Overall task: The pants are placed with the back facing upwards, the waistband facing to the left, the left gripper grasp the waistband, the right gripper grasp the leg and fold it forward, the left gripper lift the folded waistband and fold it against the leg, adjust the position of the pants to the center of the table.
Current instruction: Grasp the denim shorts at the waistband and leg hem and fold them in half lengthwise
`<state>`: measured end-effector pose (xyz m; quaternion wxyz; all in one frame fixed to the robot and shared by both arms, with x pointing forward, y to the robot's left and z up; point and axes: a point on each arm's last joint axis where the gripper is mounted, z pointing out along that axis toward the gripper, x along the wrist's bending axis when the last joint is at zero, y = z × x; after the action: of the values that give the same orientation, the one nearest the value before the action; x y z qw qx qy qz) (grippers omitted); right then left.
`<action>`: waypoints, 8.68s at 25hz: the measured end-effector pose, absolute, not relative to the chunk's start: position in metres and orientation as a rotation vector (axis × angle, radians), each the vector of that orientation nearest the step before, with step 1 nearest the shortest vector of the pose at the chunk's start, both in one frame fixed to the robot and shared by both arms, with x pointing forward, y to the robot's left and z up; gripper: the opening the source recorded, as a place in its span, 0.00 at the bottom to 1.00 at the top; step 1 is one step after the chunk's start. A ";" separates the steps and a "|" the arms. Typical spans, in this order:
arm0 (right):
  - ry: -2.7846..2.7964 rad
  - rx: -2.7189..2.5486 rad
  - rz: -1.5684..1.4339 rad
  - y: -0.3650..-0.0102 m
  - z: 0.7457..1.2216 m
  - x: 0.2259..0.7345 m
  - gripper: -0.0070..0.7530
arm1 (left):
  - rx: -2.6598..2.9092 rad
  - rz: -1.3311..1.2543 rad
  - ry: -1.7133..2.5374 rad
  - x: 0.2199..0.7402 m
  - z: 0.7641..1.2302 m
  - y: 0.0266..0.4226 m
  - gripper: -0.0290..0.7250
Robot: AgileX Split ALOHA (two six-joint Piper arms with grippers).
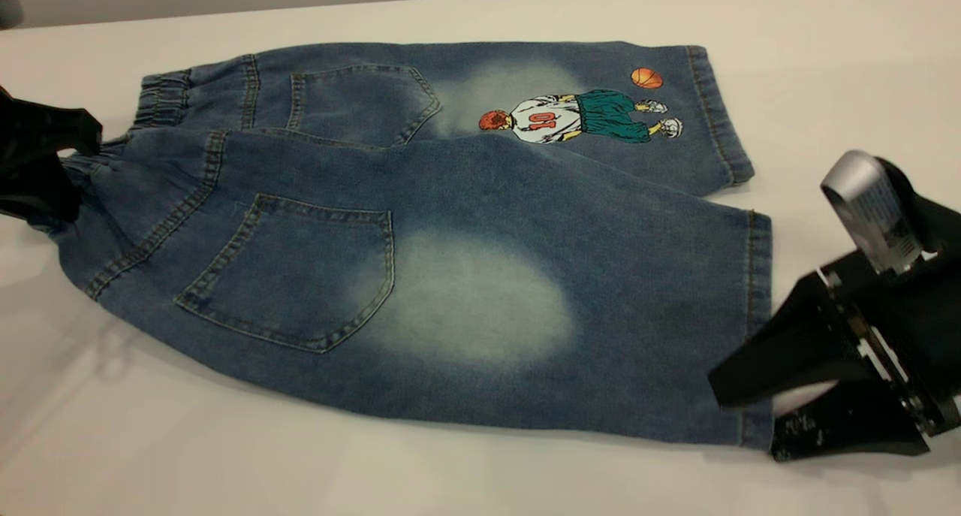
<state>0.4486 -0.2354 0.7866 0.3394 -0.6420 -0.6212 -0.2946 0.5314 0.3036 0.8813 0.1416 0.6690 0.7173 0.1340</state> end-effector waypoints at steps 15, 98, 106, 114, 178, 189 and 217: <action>-1.409 -1.741 -0.950 -0.229 0.796 0.463 0.70 | 1.932 0.385 2.071 0.531 0.881 0.304 0.25; -1.691 -1.440 -0.635 -0.188 0.793 0.434 0.78 | 1.905 0.396 2.035 0.560 0.907 0.293 0.25; -1.678 -1.482 -0.697 -0.187 0.780 0.436 0.78 | 1.908 0.392 2.037 0.560 0.907 0.293 0.25; -1.602 -1.673 -0.790 -0.191 0.778 0.459 0.76 | 1.912 0.386 2.041 0.559 0.907 0.293 0.25; -1.805 -1.609 -1.171 -0.210 0.844 0.524 0.02 | 1.836 0.381 2.055 0.570 0.917 0.292 0.25; -1.880 -1.524 -1.265 -0.206 0.864 0.560 0.02 | 1.803 0.436 2.001 0.591 0.939 0.291 0.25; -2.140 -1.773 -1.157 -0.220 0.897 0.662 0.02 | 1.852 0.244 2.075 0.694 0.950 0.283 0.25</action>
<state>0.6621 -0.2196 0.8969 0.0658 -0.5877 -0.7094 -0.3835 0.6936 0.2827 0.9495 0.1738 0.6533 0.7319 0.0860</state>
